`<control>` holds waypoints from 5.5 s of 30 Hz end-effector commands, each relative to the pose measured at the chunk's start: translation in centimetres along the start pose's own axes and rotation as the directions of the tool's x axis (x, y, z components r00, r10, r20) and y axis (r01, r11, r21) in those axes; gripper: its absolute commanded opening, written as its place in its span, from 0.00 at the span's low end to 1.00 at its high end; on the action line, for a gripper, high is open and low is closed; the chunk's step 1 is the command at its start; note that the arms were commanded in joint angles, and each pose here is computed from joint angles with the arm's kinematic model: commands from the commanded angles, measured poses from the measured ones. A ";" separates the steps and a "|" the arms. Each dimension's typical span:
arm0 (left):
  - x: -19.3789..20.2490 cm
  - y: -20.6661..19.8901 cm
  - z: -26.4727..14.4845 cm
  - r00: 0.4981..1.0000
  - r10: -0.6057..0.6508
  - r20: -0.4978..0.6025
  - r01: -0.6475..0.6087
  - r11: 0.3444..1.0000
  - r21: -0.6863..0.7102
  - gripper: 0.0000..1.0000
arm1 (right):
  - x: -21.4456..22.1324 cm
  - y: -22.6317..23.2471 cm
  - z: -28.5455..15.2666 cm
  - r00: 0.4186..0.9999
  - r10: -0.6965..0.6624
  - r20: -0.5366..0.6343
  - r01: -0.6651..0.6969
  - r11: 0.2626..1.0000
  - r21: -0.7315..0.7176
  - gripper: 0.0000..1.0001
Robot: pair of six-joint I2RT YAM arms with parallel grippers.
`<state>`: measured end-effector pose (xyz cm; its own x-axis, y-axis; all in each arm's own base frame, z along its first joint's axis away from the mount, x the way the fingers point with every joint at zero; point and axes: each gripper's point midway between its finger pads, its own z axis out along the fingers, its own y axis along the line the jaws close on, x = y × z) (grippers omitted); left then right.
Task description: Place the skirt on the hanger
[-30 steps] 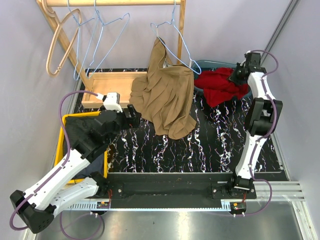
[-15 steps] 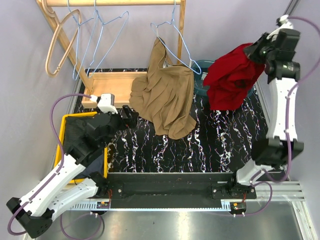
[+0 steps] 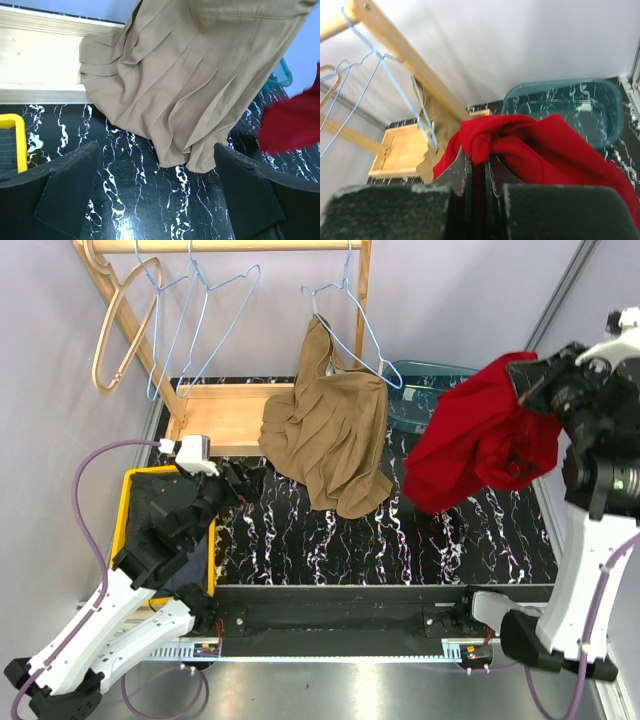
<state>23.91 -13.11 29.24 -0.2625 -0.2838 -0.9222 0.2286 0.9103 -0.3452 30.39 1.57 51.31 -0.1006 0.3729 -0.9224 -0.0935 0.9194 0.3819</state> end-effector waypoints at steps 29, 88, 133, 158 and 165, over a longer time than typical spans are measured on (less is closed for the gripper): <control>0.5 -0.2 -1.1 1.000 -0.003 -0.016 0.003 0.999 0.039 0.99 | 33.7 20.9 8.2 0.766 -0.221 -0.604 -0.062 0.909 -0.411 0.00; 13.8 3.5 -1.0 0.944 -0.042 -0.326 0.008 0.995 -0.104 0.98 | 37.8 6.9 2.2 0.688 -0.375 -0.621 0.347 0.922 -0.173 0.86; -23.8 10.5 16.1 0.970 0.181 0.160 -0.133 0.953 -0.271 0.37 | 36.6 14.8 0.0 0.710 -0.339 -0.617 0.039 0.894 -0.446 0.90; -25.1 2.6 9.6 0.933 0.292 0.210 -0.309 0.950 0.052 0.00 | 35.0 14.2 0.5 0.750 -0.311 -0.584 0.068 0.914 -0.399 0.94; -20.4 0.9 4.5 0.979 0.162 0.120 -0.177 0.977 0.121 0.00 | 33.2 12.4 1.1 0.777 -0.329 -0.536 0.163 0.928 -0.335 1.00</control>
<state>37.91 -6.11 46.99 -0.0875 -0.1067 -0.9904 0.2986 0.9457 -0.1283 25.75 27.06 22.77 -0.6452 -0.1092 -0.7562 -0.4710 0.8361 0.2811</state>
